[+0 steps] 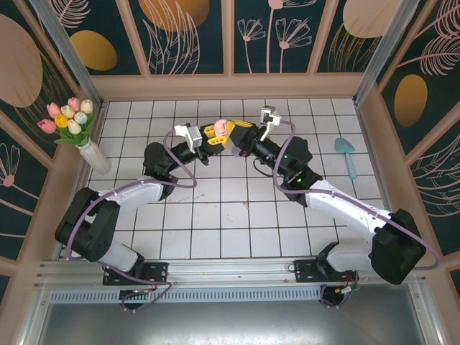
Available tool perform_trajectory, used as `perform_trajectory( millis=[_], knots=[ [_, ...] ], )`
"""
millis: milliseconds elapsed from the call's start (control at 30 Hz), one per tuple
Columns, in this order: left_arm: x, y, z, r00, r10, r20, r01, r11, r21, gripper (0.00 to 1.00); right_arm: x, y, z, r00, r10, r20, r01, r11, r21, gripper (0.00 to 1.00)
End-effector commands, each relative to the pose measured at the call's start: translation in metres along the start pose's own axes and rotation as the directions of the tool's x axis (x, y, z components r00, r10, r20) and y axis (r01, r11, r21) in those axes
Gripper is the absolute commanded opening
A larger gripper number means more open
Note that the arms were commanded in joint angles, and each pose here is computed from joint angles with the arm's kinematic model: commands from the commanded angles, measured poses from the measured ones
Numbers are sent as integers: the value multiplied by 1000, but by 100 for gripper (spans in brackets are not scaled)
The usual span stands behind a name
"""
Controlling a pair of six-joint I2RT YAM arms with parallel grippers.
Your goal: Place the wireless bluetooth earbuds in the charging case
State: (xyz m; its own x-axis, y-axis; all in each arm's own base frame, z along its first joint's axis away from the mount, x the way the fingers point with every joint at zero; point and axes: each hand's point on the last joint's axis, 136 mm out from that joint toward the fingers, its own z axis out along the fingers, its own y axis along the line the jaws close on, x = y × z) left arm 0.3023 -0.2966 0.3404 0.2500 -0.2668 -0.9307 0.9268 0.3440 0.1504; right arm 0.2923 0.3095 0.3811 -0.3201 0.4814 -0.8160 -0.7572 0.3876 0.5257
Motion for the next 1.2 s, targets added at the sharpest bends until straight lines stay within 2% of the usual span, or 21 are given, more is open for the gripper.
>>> perform_trajectory(
  millis=[0,367,467,600,800,933,1067,1167],
  knots=[
    [-21,-7,3,999,24,43,-25,999,33,0,-15,7,1,998,-20,56,21,999,-28,11],
    [-20,-8,3,997,-47,55,45,998,41,0,-11,-2,0,999,-1,37,1,1000,15,10],
    [-15,-7,1,989,-127,81,124,991,44,0,-3,-18,3,999,33,17,-34,995,89,11],
    [3,3,-11,982,-165,94,170,984,-56,0,14,-61,-7,992,127,-3,-122,956,268,13],
    [14,11,-34,981,-157,111,176,966,-192,0,63,-123,-58,967,237,-91,-144,807,573,25],
    [21,15,-40,984,-159,83,175,956,-237,0,103,-173,-111,937,312,-155,-75,614,786,36],
    [26,16,-41,983,-173,67,185,951,-248,0,126,-211,-168,909,399,-117,-65,415,908,48],
    [26,16,-41,982,-178,69,190,949,-252,0,140,-225,-191,886,455,-88,-89,354,931,53]
  ],
)
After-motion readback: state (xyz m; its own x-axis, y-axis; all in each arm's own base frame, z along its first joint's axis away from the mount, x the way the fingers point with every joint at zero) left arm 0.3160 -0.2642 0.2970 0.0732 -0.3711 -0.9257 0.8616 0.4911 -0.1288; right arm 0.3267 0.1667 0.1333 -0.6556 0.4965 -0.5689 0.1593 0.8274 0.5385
